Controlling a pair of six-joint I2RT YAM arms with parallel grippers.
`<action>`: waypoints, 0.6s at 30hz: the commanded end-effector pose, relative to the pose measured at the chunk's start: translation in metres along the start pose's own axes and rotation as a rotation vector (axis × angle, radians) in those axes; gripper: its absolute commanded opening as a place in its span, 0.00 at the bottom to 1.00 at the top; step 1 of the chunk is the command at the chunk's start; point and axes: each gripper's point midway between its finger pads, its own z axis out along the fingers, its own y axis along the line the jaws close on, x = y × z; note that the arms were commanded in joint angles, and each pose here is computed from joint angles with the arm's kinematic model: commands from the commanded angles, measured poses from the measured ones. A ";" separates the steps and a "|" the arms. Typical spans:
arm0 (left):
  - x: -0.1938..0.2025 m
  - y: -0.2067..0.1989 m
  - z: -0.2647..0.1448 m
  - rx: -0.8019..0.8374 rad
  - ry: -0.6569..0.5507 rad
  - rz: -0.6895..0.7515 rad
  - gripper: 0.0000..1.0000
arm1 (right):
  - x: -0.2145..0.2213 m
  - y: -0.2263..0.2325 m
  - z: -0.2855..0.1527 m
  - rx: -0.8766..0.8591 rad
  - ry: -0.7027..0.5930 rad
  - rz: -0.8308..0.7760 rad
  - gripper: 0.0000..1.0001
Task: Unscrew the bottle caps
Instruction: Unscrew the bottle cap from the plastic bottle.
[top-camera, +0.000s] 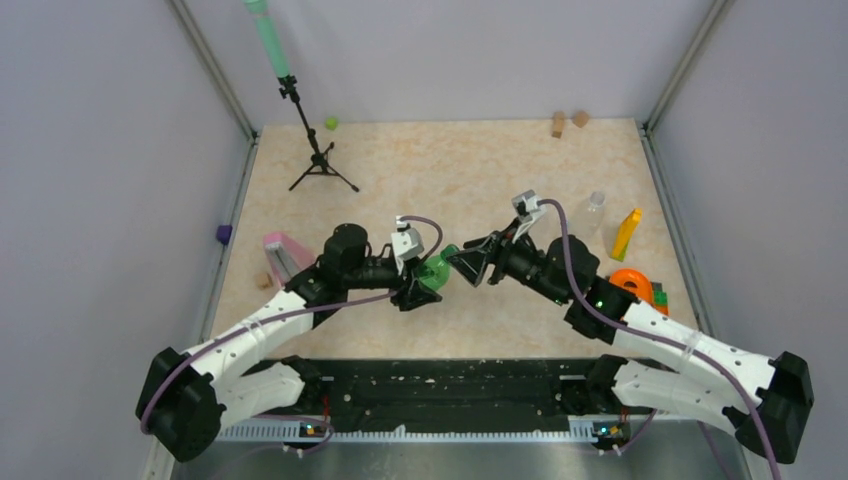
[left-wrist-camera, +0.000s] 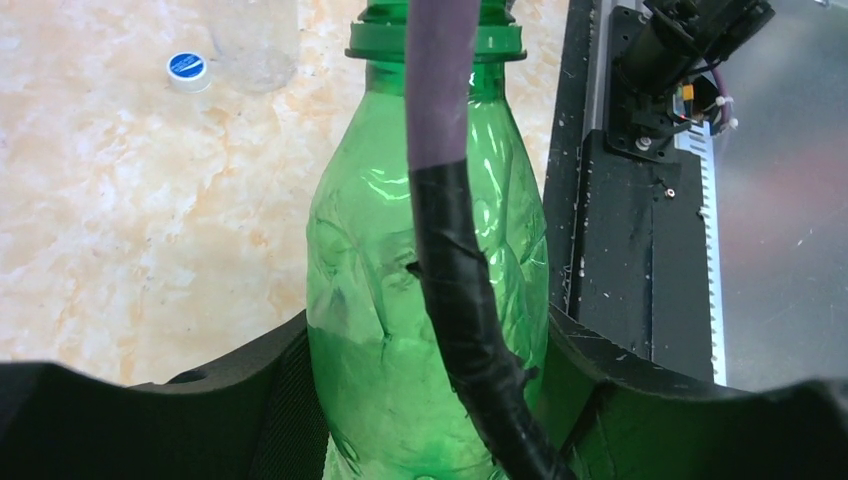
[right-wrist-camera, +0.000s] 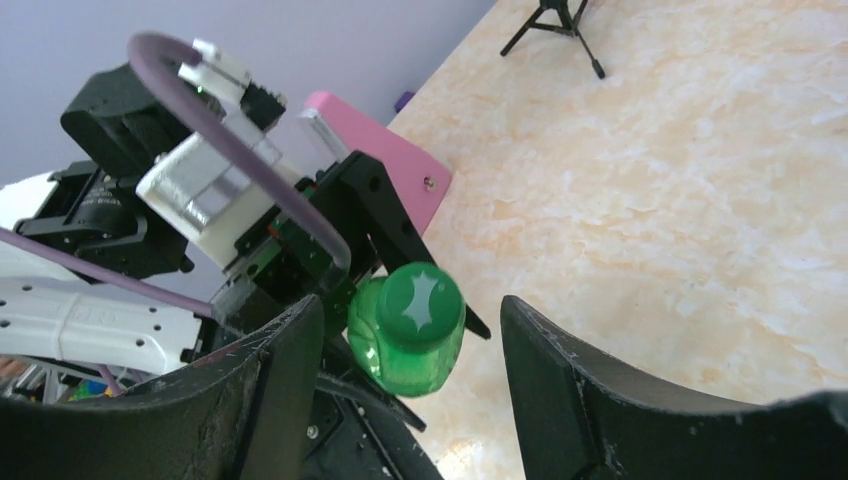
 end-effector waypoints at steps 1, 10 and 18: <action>-0.016 0.025 -0.004 -0.174 0.007 0.132 0.00 | -0.012 -0.003 -0.001 0.041 -0.045 0.045 0.64; -0.025 0.015 -0.007 -0.148 -0.022 0.165 0.00 | -0.007 -0.004 0.002 0.038 -0.035 0.070 0.32; -0.029 0.017 -0.008 -0.159 -0.027 0.169 0.00 | 0.005 0.001 -0.009 -0.021 0.009 -0.004 0.33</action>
